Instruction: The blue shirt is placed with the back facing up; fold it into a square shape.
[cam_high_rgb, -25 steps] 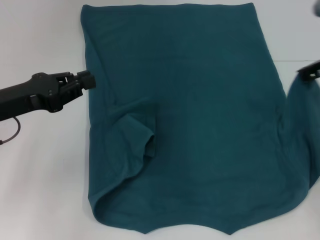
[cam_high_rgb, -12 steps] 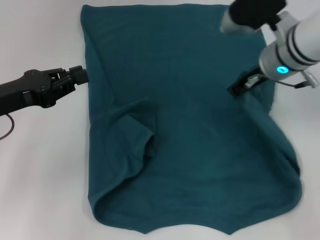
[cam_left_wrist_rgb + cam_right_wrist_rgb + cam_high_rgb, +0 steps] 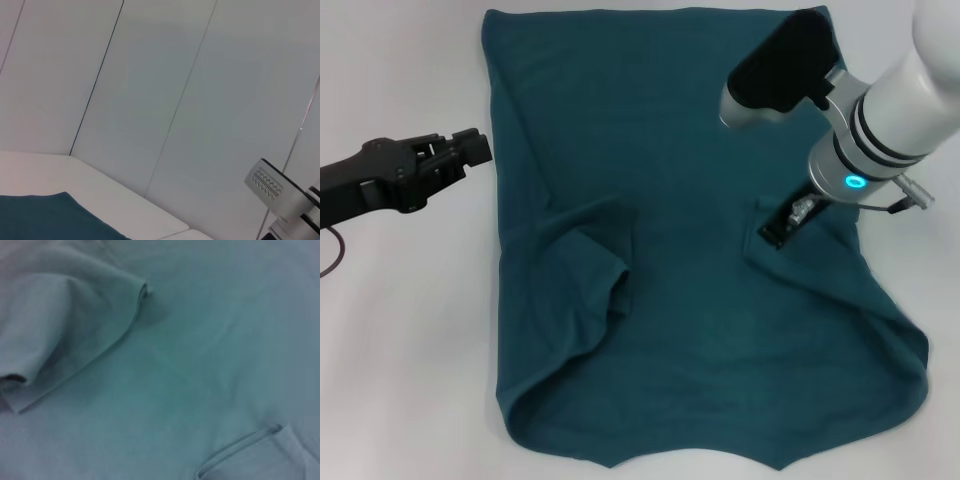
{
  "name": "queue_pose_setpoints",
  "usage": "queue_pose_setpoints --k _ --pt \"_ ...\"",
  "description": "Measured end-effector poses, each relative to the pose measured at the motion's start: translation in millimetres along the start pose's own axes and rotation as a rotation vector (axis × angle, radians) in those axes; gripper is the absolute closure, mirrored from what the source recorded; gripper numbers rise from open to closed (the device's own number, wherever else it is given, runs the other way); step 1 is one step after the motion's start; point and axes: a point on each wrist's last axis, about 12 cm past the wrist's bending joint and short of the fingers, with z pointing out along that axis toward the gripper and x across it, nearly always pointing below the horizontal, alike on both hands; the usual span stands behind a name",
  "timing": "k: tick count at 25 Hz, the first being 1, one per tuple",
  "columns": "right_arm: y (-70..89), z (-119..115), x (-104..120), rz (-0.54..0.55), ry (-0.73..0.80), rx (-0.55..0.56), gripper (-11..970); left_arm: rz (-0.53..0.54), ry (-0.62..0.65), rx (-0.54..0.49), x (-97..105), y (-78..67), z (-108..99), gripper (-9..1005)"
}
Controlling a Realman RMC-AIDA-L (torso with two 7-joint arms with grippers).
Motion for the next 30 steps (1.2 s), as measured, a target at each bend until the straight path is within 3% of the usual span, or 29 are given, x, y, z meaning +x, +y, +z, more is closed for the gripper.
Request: queue_pose_setpoints --k 8,15,19,30 --pt "-4.5 -19 10 0.108 -0.161 -0.049 626 0.002 0.000 -0.005 -1 0.8 0 825" --pt "-23.6 -41 56 0.266 -0.118 -0.014 399 0.001 -0.001 -0.004 0 0.5 1 825" --pt "-25.8 -49 83 0.336 -0.081 -0.032 244 -0.001 -0.002 -0.004 2 0.0 1 825" --pt "-13.6 -53 138 0.492 -0.080 -0.119 322 0.006 0.004 0.012 -1 -0.6 8 824"
